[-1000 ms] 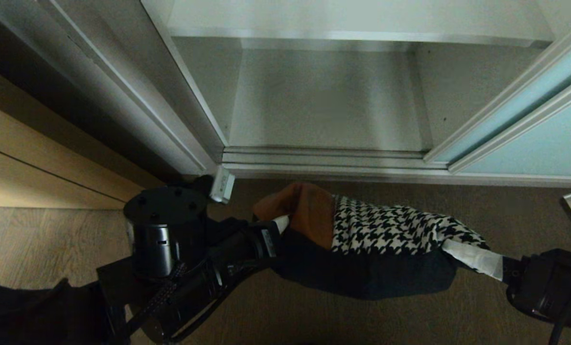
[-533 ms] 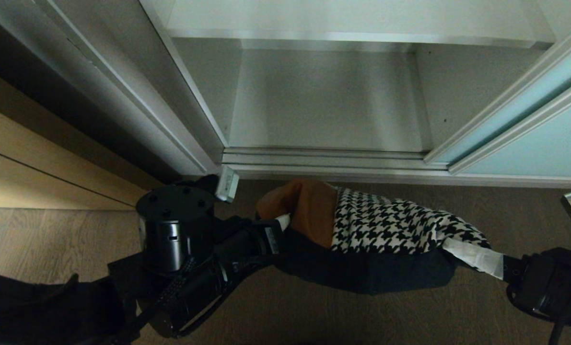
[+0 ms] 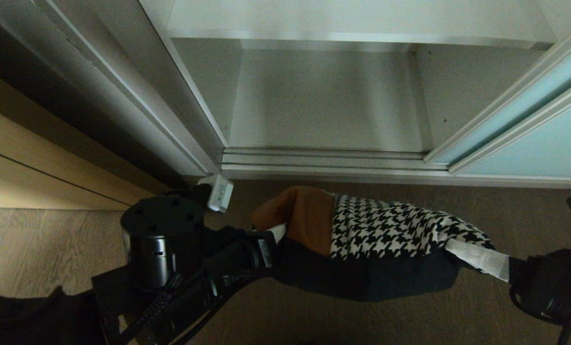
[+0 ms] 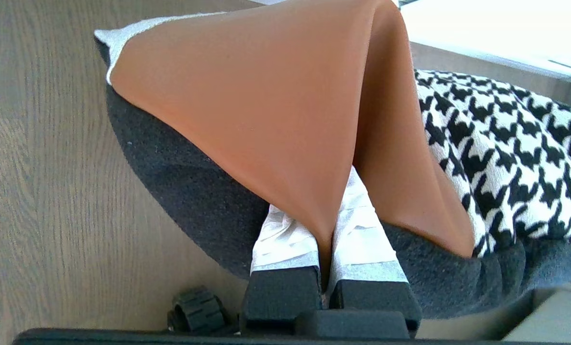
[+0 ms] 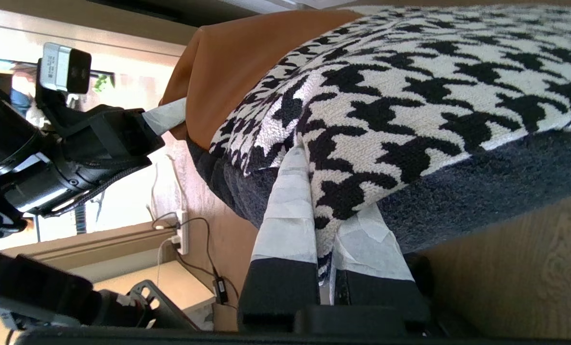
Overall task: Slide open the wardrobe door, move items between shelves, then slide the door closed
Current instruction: Place the pillow on the higher shelf
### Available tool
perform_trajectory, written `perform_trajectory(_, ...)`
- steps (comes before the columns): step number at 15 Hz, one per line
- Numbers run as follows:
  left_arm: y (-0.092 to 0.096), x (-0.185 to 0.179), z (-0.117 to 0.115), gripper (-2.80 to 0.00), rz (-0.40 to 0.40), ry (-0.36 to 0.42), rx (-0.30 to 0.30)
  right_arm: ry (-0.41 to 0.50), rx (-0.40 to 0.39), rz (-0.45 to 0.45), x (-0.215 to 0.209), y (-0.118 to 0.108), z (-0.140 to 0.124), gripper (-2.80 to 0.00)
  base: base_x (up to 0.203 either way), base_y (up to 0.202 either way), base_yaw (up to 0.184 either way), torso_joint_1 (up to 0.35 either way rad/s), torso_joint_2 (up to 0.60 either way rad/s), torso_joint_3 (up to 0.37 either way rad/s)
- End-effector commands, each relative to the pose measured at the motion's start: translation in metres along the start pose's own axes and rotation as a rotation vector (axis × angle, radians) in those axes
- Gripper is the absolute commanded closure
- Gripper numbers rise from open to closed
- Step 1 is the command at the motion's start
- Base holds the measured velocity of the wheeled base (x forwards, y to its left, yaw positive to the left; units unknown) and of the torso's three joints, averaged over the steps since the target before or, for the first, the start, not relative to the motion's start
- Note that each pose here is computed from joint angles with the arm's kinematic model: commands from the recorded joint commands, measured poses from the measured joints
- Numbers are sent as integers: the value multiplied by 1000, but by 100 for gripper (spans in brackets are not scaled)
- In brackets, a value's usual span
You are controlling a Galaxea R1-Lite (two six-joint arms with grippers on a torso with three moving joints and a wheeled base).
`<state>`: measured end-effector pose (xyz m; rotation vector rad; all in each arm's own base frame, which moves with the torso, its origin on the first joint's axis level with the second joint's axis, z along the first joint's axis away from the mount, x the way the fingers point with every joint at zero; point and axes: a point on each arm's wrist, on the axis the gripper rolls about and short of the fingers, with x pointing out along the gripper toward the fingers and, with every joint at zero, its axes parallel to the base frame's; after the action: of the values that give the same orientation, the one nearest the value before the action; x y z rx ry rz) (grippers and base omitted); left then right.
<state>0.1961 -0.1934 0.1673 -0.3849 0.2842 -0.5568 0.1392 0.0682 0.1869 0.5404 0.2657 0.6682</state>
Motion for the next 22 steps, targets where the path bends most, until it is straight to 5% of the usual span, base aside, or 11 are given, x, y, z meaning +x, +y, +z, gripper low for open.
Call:
perform_trajectory(1, -1, -10, 4, 0, -9, -19, -7, -12, -4, 23, -6, 4, 0, 0, 0, 0, 0, 0, 0, 0)
perform_trajectory(22, -1, -6, 4, 0, -6, -22, -4, 26, 1, 51, -13, 5, -3, 0, 0, 0, 0, 0, 0, 0)
